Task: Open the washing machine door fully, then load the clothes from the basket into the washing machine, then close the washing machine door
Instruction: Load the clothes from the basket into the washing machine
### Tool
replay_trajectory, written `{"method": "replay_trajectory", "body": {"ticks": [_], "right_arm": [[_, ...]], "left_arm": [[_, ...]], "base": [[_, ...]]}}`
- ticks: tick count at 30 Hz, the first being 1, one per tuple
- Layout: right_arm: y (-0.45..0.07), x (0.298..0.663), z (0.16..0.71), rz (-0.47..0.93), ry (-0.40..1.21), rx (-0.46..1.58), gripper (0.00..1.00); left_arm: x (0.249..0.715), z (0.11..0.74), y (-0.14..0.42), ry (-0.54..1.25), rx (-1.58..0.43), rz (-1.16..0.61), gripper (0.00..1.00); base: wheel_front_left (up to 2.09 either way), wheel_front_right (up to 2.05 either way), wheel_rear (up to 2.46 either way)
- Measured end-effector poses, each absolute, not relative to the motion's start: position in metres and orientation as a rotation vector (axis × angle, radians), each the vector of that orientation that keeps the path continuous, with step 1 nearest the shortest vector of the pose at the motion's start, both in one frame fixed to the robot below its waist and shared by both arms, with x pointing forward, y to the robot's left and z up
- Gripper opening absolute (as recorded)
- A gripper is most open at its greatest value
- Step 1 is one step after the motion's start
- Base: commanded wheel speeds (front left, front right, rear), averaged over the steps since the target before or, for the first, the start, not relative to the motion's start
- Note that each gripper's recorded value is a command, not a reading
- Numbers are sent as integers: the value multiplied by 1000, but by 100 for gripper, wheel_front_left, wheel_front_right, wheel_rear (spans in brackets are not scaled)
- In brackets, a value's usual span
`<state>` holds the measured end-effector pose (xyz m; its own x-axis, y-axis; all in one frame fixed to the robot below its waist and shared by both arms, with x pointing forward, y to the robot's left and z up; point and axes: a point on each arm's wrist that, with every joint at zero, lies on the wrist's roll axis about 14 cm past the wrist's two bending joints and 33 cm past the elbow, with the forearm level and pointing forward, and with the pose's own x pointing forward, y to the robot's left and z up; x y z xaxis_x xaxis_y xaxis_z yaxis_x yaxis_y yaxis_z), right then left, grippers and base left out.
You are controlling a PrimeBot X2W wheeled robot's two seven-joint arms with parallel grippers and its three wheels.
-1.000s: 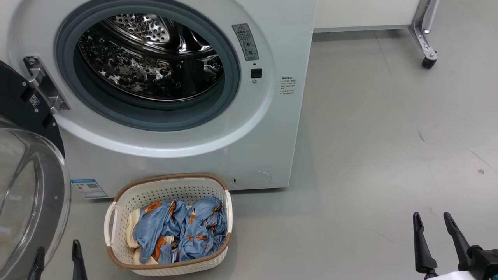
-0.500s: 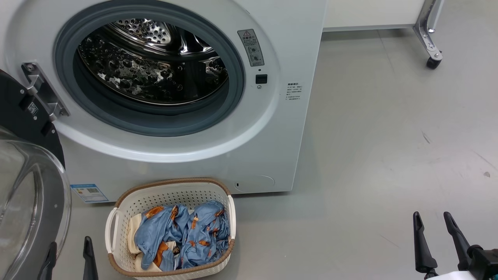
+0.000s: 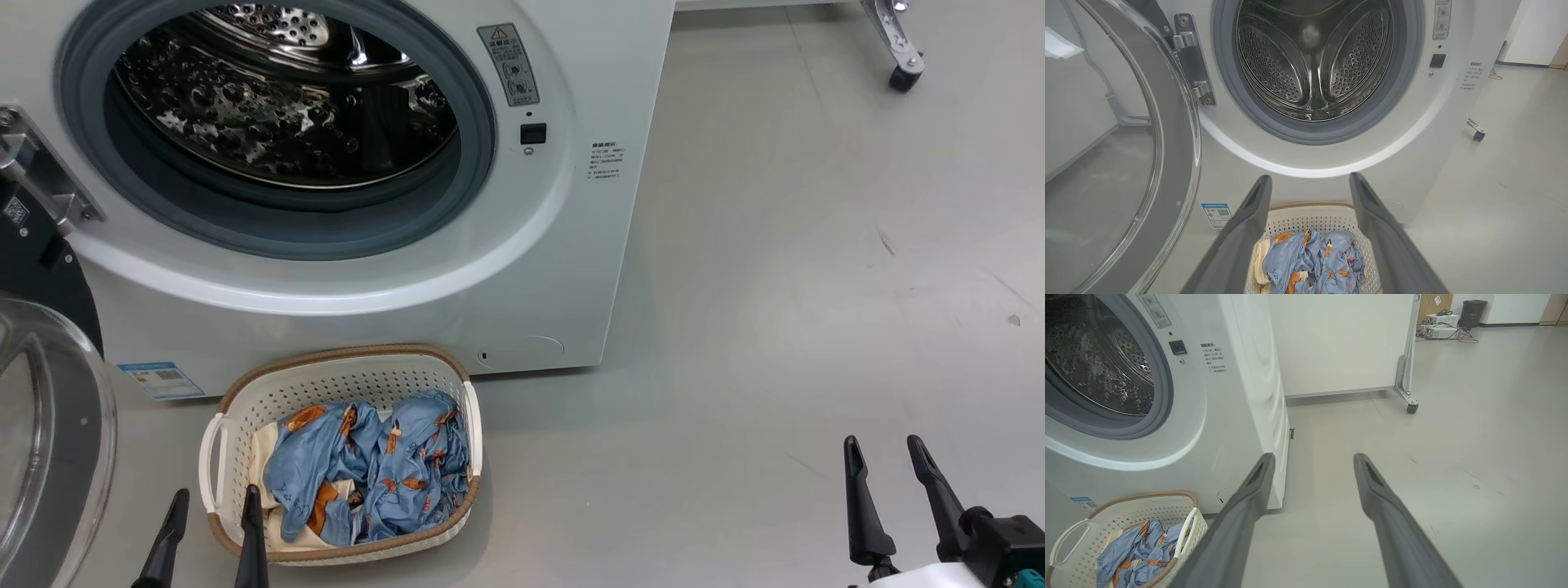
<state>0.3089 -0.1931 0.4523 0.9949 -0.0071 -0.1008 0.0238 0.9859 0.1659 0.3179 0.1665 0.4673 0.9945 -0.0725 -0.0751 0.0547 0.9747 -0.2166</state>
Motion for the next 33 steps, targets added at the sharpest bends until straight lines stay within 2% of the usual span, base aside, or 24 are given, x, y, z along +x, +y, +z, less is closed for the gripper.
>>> {"method": "replay_trajectory", "body": {"ticks": [3, 8, 14, 24, 33], "right_arm": [[-191, 312, 448, -17, 116, 173, 100], [-187, 315, 436, -26, 157, 191, 100], [-191, 320, 425, -52, 194, 199, 100], [-200, 327, 411, -99, 241, 194, 100], [-221, 343, 397, -168, 275, 188, 100]], "left_arm": [[327, 457, 154, 136, -207, -104, 100], [335, 412, 136, 334, -165, -184, 100], [351, 372, 137, 496, -166, -194, 100], [389, 323, 146, 667, -105, -241, 100], [423, 266, 114, 832, -157, -319, 100]], "base": [[0, 0, 0], [0, 0, 0], [0, 0, 0], [0, 0, 0], [0, 0, 0]]}}
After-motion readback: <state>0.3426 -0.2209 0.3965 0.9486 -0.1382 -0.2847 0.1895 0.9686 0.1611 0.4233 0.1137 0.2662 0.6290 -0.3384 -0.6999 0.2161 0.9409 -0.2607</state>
